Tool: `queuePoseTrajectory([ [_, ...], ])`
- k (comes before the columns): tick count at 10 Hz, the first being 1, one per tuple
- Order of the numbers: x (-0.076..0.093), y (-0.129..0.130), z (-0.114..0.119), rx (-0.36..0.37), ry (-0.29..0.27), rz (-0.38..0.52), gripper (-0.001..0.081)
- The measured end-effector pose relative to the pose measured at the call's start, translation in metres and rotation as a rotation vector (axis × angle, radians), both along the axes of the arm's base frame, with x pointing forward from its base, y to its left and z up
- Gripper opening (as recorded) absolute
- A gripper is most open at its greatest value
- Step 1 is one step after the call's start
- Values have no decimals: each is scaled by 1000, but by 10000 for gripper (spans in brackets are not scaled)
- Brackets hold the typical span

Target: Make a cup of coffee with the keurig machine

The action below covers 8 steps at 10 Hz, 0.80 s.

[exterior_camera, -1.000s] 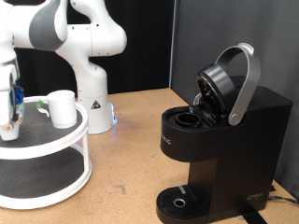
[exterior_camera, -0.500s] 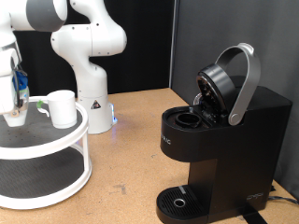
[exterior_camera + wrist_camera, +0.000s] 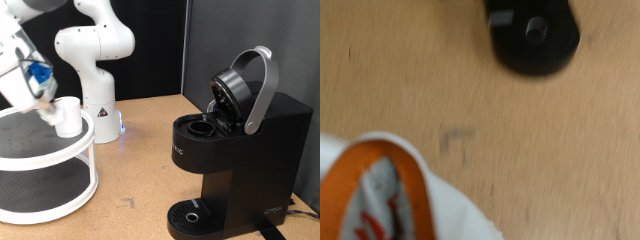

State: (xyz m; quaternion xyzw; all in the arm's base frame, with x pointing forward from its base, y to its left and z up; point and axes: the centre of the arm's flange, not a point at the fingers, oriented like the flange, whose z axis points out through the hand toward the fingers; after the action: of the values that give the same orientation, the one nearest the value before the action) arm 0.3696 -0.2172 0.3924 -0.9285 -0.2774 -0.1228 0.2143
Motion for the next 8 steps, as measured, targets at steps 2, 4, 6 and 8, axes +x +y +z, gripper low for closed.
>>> queuePoseTrajectory([
  [2,19,19,16,23,-29,-26,134],
  [4,23,24,18,13,-24,-46,134],
  [6,26,27,20,77,-51,-83,134],
  [8,34,47,32,179,-49,1,134],
])
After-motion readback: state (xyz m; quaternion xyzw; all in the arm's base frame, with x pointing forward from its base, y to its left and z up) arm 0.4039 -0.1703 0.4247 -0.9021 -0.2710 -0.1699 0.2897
